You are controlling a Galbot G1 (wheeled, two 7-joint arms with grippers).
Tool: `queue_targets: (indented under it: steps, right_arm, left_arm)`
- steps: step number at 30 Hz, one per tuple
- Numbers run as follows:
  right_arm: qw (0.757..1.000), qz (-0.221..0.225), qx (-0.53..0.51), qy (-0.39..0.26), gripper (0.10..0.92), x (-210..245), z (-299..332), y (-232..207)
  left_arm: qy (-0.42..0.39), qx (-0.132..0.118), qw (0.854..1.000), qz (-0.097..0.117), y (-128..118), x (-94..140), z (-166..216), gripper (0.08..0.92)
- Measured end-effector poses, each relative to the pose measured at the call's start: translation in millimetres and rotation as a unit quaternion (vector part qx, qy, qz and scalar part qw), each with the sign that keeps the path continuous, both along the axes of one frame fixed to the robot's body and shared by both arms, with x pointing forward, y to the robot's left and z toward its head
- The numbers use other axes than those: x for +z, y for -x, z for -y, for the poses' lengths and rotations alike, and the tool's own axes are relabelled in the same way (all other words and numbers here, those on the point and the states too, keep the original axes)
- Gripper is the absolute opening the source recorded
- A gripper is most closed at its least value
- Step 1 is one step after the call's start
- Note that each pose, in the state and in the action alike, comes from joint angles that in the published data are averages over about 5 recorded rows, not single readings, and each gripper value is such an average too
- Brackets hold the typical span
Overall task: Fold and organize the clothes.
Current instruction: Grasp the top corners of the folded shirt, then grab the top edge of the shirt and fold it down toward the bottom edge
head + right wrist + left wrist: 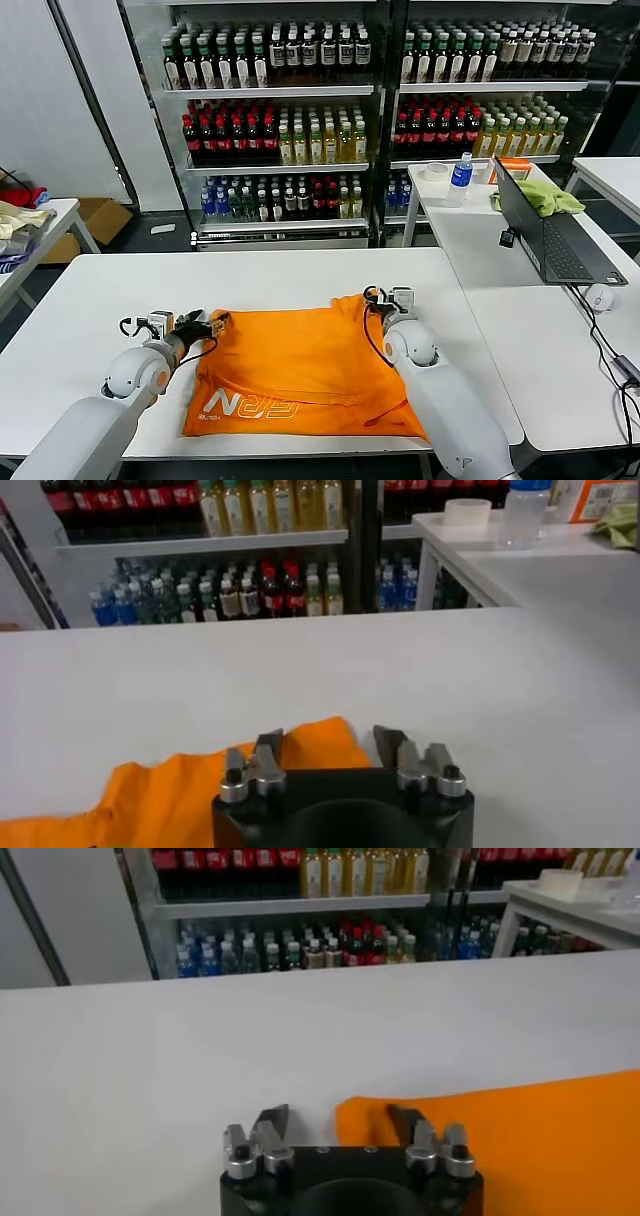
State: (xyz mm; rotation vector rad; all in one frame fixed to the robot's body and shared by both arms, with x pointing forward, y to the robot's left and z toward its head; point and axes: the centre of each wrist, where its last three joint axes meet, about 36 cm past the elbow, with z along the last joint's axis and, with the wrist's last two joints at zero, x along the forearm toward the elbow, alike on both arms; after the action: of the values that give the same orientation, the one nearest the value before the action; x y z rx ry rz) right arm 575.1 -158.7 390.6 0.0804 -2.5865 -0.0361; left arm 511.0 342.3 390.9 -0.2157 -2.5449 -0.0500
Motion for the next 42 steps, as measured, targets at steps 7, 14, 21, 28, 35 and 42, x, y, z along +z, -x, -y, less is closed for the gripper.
queue_targets:
  steps: [7,14,21,28,35,42]
  right_arm:
    - [1.0,0.0,0.004,-0.007,0.299,-4,3,3]
    - [1.0,0.01,0.005,-0.025,0.124,2,8,3]
    - [0.999,0.021,0.009,-0.037,0.111,14,13,13]
    - [0.998,0.042,0.016,-0.043,0.111,36,23,36]
    - [0.997,0.06,0.024,-0.05,0.111,48,33,71]
    - [0.996,0.064,0.034,-0.045,0.111,47,42,113]
  left_arm:
    - [0.007,-0.002,1.0,0.0,4,-4,3,0.386]
    - [0.011,-0.006,1.0,0.005,6,-2,2,0.186]
    - [0.016,-0.011,1.0,0.014,11,1,-2,0.08]
    - [0.024,-0.015,0.999,0.037,23,10,-6,0.08]
    - [0.031,-0.023,0.998,0.054,45,20,-9,0.08]
    - [0.035,-0.03,0.997,0.065,71,26,-9,0.08]
